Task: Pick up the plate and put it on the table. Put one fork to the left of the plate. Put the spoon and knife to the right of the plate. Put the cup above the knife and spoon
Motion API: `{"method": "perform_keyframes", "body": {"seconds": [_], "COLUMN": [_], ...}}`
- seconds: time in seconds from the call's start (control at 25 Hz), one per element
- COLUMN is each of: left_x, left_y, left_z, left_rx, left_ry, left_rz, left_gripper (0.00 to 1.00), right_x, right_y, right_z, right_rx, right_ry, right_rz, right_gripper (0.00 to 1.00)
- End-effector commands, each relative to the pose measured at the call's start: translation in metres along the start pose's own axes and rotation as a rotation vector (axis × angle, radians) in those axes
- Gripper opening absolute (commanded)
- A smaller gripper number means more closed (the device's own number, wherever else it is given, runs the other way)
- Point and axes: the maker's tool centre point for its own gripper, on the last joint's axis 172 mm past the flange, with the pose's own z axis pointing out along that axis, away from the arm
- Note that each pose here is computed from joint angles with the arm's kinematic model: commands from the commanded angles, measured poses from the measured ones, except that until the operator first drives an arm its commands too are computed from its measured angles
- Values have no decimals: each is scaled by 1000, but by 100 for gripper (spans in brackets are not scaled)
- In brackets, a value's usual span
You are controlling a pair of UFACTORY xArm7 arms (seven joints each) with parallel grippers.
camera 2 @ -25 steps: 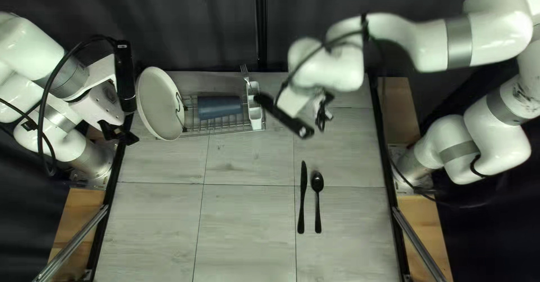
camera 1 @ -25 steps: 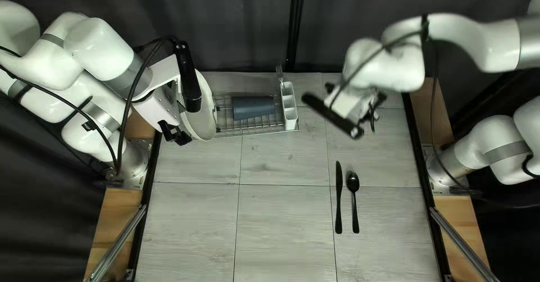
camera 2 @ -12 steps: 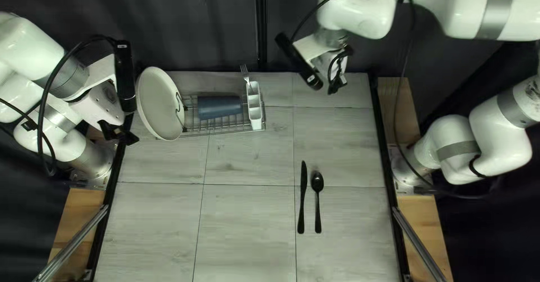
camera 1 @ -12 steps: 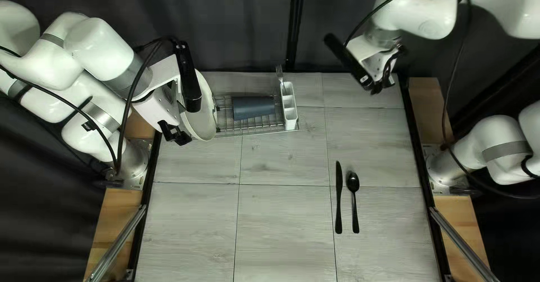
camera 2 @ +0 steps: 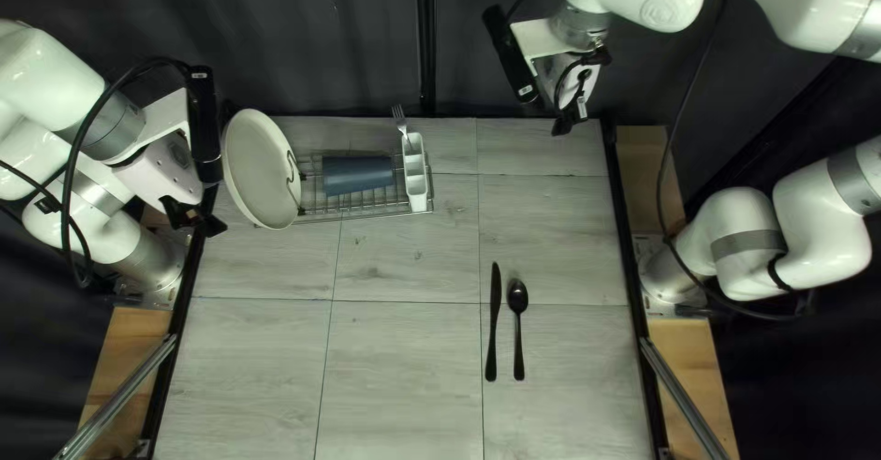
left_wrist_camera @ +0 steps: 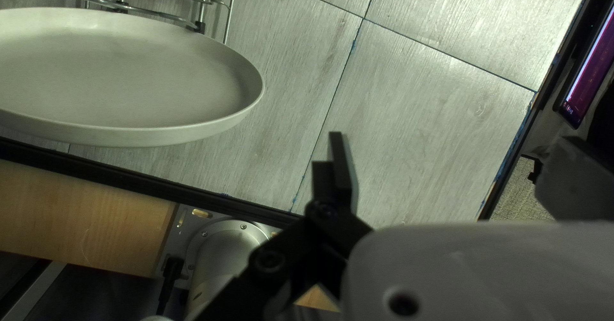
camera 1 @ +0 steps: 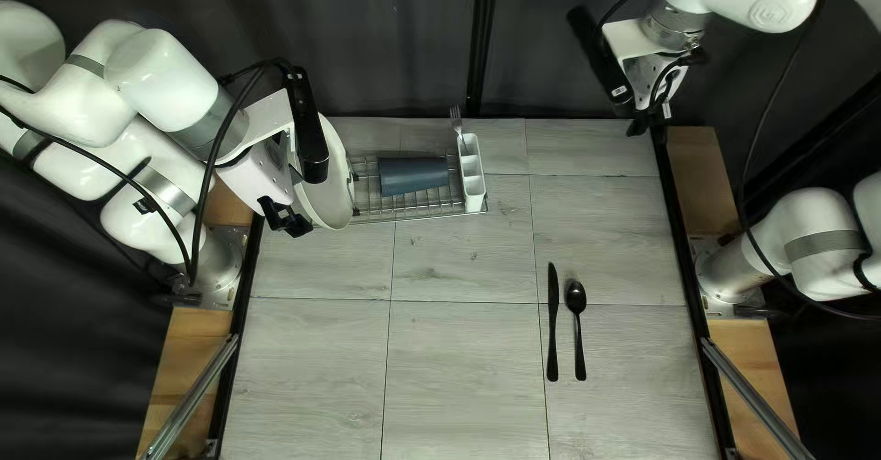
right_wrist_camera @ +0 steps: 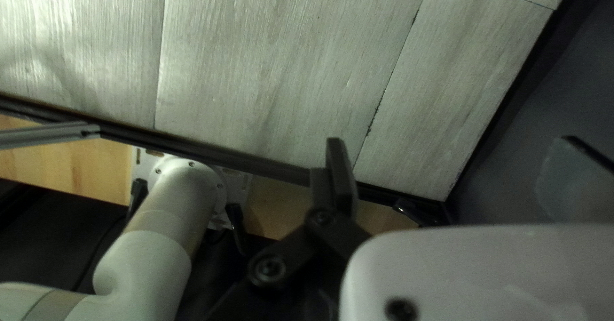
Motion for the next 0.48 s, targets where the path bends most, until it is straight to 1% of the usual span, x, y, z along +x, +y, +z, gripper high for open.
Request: {"method": "perform_keyframes", "body": {"seconds": [0.04, 0.08, 0.4, 0.44, 0.48], "left_x": [8, 9, 9, 8, 11], "left_y": [-22, -27, -27, -37, -54], "left_z": [-10, -12, -12, -10, -13], "left_rx": [72, 78, 78, 54, 54], "left_ry": [-86, -101, -101, -104, -102], "left_rz": [161, 181, 181, 175, 167], "left_gripper": [100, 100, 100, 100, 100], "right_x": [0, 0, 0, 0, 0], "right_y": [0, 0, 0, 0, 0], "right_z": [0, 0, 0, 0, 0], "right_rx": [0, 0, 0, 0, 0], "right_ry": [0, 0, 0, 0, 0], "right_rz": [0, 0, 0, 0, 0], "right_gripper": [100, 100, 100, 100, 100]}}
